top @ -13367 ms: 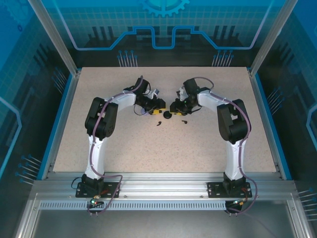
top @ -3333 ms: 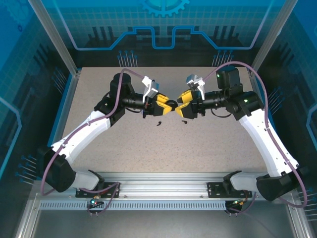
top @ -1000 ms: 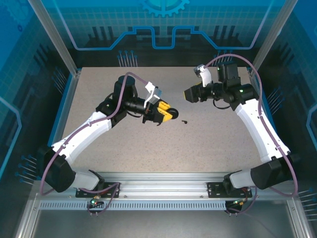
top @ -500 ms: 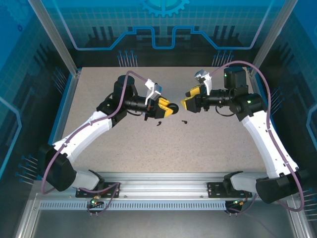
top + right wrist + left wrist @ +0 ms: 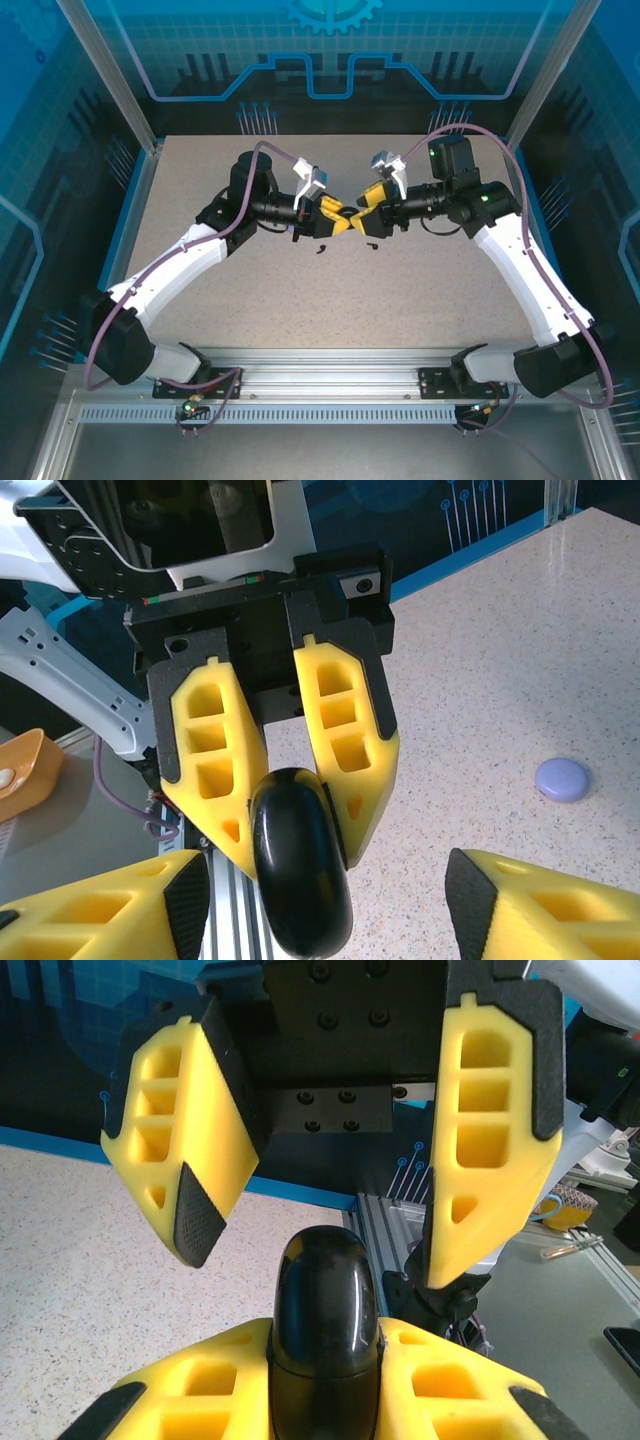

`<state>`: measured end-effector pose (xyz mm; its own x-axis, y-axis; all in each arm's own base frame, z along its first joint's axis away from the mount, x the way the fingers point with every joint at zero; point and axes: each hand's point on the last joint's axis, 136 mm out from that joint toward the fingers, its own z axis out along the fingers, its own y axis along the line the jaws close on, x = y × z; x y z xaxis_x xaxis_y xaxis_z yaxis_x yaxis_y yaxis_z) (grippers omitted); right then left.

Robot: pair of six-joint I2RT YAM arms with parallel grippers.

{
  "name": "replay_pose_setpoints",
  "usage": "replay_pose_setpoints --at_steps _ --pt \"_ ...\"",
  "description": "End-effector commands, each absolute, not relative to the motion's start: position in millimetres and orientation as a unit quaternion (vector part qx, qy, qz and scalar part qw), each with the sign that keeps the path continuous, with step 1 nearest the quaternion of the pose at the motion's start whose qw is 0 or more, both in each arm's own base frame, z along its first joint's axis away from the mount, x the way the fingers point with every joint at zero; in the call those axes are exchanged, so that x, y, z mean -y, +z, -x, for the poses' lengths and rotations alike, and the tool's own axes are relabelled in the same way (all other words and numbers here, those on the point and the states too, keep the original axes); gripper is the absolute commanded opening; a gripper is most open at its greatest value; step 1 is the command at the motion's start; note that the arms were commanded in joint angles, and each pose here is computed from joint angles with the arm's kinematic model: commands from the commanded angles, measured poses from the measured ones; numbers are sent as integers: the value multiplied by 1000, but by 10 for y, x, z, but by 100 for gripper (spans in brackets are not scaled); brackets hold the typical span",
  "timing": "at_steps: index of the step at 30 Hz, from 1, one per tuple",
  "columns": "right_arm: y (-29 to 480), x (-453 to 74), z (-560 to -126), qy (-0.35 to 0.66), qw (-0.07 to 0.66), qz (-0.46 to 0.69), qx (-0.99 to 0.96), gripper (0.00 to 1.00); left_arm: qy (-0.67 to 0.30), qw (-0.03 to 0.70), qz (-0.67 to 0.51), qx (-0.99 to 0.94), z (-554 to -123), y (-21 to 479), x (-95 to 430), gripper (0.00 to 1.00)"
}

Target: Insert the wireless bluetooth earbuds into the charging case

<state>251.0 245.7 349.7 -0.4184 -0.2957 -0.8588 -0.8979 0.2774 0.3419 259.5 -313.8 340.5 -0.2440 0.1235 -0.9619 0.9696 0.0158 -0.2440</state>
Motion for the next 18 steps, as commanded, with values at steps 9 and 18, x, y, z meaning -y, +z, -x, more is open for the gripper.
replay_pose_setpoints --at_steps 9,18 --pt "3472 -2443 -2602 401 352 412 -738 67 -544 414 -479 -551 -2462 3692 3103 0" --pt "3479 -2371 -2799 377 372 377 -760 66 -545 412 -506 -526 -2291 3705 3080 0"
